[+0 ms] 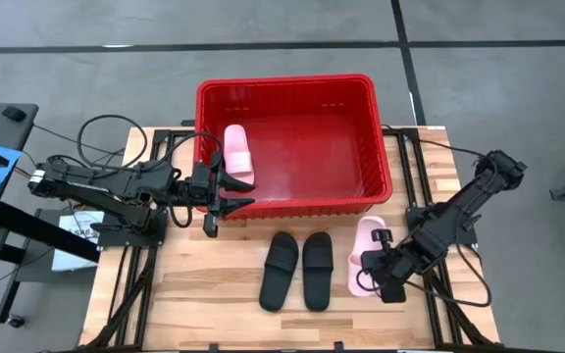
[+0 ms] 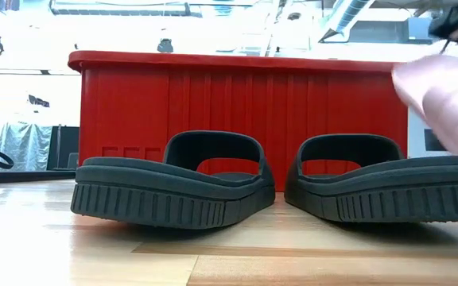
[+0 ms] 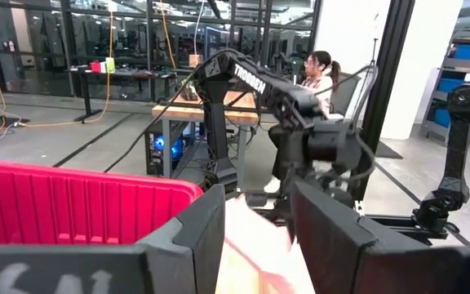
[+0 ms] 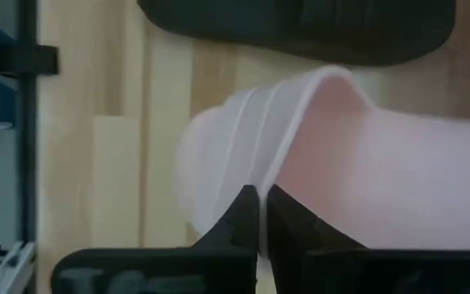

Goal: Pick and place slides into bin
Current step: Put the pink slipper in the red bin

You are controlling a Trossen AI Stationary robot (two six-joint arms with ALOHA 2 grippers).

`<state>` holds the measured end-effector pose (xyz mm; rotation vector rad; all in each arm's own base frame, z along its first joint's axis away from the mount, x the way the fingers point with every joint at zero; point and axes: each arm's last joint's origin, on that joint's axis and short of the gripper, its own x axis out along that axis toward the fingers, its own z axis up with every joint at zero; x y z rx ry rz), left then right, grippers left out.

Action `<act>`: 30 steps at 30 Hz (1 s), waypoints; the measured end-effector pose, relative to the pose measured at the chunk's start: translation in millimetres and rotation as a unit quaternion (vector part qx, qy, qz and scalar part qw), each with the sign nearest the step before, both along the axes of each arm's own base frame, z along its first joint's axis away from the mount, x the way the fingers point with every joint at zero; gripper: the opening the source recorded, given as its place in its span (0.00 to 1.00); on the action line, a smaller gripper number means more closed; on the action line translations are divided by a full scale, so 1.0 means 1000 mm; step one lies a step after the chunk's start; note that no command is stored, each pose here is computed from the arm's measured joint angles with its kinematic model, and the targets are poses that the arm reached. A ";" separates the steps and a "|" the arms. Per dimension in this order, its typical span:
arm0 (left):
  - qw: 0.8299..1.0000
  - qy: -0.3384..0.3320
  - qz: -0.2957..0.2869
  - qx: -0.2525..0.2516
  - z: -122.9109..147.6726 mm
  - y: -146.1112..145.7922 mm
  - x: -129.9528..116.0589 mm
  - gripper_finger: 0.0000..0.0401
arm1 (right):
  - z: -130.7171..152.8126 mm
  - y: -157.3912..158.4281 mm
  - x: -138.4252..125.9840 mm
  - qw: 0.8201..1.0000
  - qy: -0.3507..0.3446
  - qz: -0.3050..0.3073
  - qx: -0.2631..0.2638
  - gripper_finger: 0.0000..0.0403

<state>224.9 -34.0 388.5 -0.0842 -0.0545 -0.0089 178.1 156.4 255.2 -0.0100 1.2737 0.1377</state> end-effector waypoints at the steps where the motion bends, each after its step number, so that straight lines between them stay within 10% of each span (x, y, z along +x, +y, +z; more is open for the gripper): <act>1: 1.000 0.000 0.000 0.000 0.000 0.000 0.000 0.33 | 0.005 0.001 -0.001 1.000 0.000 0.003 -0.001 0.00; 30: 0.996 -0.001 0.001 -0.085 0.000 0.002 0.000 0.34 | 0.147 -0.002 0.073 0.979 -0.047 0.150 -0.129 0.00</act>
